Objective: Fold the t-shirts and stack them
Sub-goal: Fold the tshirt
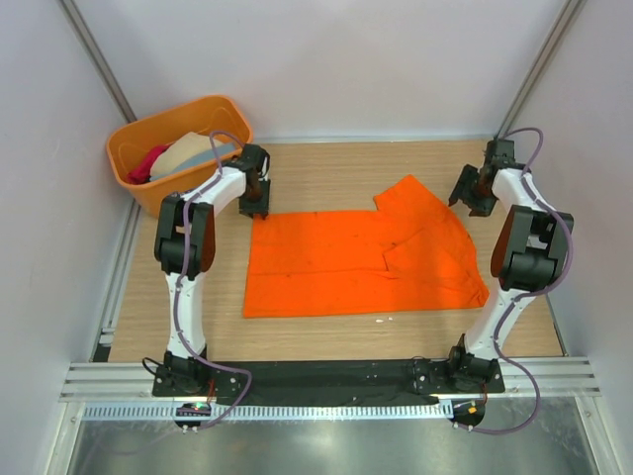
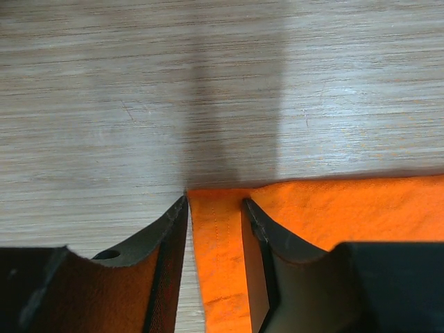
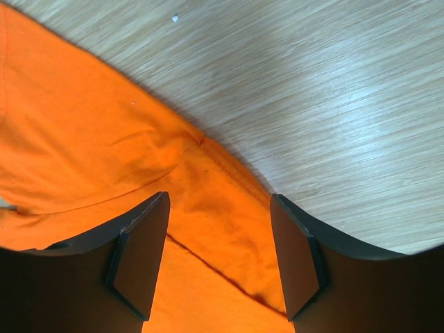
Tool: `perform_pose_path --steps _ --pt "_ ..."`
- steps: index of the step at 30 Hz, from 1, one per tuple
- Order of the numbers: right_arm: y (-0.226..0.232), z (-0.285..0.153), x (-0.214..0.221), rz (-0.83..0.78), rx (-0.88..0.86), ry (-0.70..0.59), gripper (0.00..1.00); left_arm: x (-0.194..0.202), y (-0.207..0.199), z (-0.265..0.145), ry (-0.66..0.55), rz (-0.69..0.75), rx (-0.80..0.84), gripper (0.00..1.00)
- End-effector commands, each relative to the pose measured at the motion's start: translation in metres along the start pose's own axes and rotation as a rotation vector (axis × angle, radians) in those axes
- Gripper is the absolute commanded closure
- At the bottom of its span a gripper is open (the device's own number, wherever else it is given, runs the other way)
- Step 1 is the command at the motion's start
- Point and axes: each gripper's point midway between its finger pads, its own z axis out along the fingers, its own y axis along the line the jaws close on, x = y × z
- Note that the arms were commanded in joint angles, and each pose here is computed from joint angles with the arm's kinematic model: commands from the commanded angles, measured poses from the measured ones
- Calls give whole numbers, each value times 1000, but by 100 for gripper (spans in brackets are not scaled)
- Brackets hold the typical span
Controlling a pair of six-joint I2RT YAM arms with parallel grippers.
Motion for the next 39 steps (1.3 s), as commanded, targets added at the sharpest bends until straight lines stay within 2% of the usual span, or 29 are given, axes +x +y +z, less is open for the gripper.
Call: perform_pose_path --steps 1,6,7,19,27,33,34,37,38,39 --pt "-2 -2 -12 -28 3 -24 35 -3 11 9 7 -44 -34 61" --pt "-1 12 0 -65 -25 40 38 0 10 14 29 -60 -33 67" --pt "0 13 0 -71 -32 41 38 1 11 16 33 -64 -38 71" --pt "16 35 -11 -111 -122 45 40 4 11 19 44 -77 -43 84" --pt "27 42 2 -117 -181 100 48 1 10 18 39 -77 -43 94" --pt "30 48 10 -120 -195 128 57 3 10 19 44 -78 -43 99" --pt "29 49 9 -117 -181 123 59 4 10 20 47 -80 -43 100" --pt "17 52 0 -109 -104 110 73 4 14 19 47 -80 -64 100" --pt "7 52 -6 -111 -37 93 86 3 16 18 43 -83 -70 100" --pt "2 51 -14 -110 -3 72 94 4 18 17 49 -94 -71 100"
